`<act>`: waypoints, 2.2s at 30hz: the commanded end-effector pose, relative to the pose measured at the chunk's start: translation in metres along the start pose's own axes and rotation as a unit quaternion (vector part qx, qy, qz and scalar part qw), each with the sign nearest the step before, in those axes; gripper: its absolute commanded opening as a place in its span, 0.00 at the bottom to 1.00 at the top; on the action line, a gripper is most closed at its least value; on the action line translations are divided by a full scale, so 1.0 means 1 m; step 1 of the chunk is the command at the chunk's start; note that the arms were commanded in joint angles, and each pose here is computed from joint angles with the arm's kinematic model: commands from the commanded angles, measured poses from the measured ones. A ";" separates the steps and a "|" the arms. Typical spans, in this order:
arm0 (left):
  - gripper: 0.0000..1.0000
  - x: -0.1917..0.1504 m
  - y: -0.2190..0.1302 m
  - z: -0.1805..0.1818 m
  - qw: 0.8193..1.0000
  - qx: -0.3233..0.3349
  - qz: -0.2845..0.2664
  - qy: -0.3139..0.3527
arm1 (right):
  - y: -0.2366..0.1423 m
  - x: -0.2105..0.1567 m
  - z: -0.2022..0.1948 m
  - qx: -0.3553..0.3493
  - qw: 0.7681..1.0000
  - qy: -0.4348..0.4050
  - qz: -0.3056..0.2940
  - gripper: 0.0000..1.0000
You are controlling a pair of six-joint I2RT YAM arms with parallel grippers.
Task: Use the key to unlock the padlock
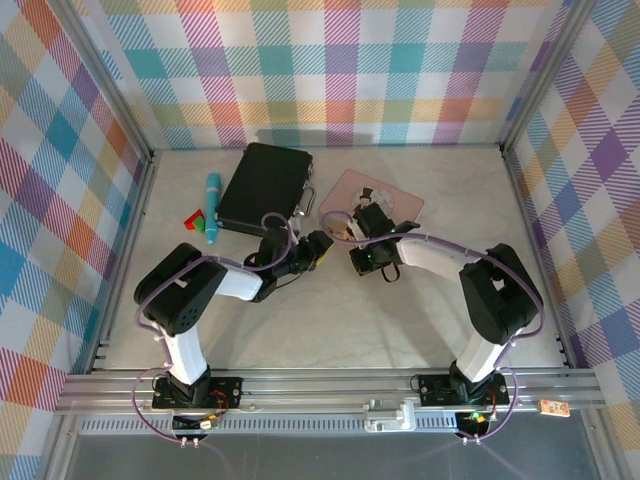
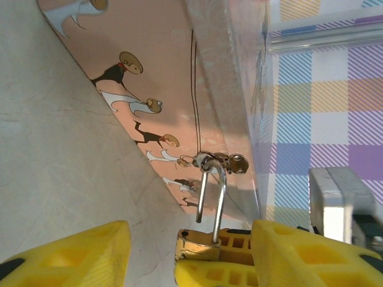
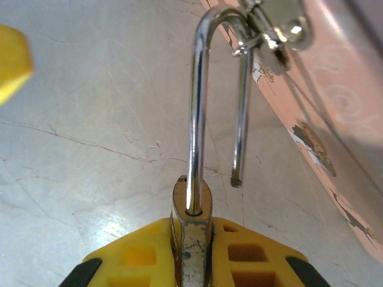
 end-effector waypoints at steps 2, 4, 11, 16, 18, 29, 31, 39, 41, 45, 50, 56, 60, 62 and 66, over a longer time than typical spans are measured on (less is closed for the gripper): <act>0.52 0.003 0.013 -0.026 0.997 -0.077 -0.015 0.012 | -0.009 -0.002 0.014 0.106 0.994 -0.020 0.014 0.00; 0.51 0.001 0.019 -0.026 0.997 -0.074 -0.015 0.013 | -0.010 -0.002 0.014 0.133 0.991 -0.012 0.021 0.00; 0.51 -0.007 0.033 -0.033 0.997 -0.068 -0.017 0.029 | -0.009 -0.007 0.015 0.190 0.981 0.009 0.040 0.00; 0.48 -0.013 0.044 -0.035 0.998 -0.056 -0.008 0.038 | -0.008 -0.007 0.016 0.193 0.980 0.010 0.041 0.00; 0.45 -0.016 0.048 -0.032 0.998 -0.038 -0.001 0.045 | -0.007 -0.006 0.016 0.192 0.980 0.010 0.040 0.00; 0.20 -0.023 0.052 -0.018 0.995 0.044 0.019 0.084 | -0.009 -0.003 0.017 0.197 0.980 0.008 0.026 0.00; 0.15 -0.023 0.054 -0.016 0.995 0.050 0.021 0.086 | -0.010 -0.002 0.017 0.197 0.980 0.008 0.023 0.00; 0.00 -0.024 0.057 -0.011 0.993 0.068 0.026 0.091 | -0.015 -0.001 0.020 0.205 0.978 0.012 0.018 0.04; 0.00 -0.023 0.055 -0.011 0.993 0.070 0.023 0.091 | -0.020 0.000 0.021 0.205 0.978 0.019 0.015 0.18; 0.00 -0.024 0.054 -0.011 0.994 0.064 0.020 0.089 | -0.043 0.004 0.019 0.204 0.977 0.058 -0.002 0.44; 0.00 -0.024 0.054 -0.010 0.996 0.043 0.006 0.072 | -0.079 0.011 -0.004 0.162 0.970 0.174 -0.058 0.67; 0.00 -0.021 0.054 -0.012 0.998 0.030 -0.009 0.063 | -0.095 0.015 -0.060 0.071 0.937 0.311 -0.141 0.79; 0.00 -0.019 0.053 -0.014 0.998 0.023 -0.019 0.055 | -0.086 0.025 -0.083 0.049 0.915 0.362 -0.169 0.79; 0.00 -0.018 0.052 -0.012 0.998 0.026 -0.027 0.049 | -0.079 0.030 -0.089 0.041 0.907 0.380 -0.178 0.79; 0.00 -0.017 0.049 -0.007 0.998 0.028 -0.053 0.027 | -0.064 0.031 -0.106 0.004 0.886 0.421 -0.194 0.79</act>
Point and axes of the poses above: each hand's point on the last joint's axis, 136 mm out from that joint toward the fingers, its own y axis out along the fingers, its own z axis along the line the jaws close on, x = y × z, the point moved 3 cm from there along -y, back along the fingers, and after that the axes turned 13 degrees about y, right-handed, at the moved point
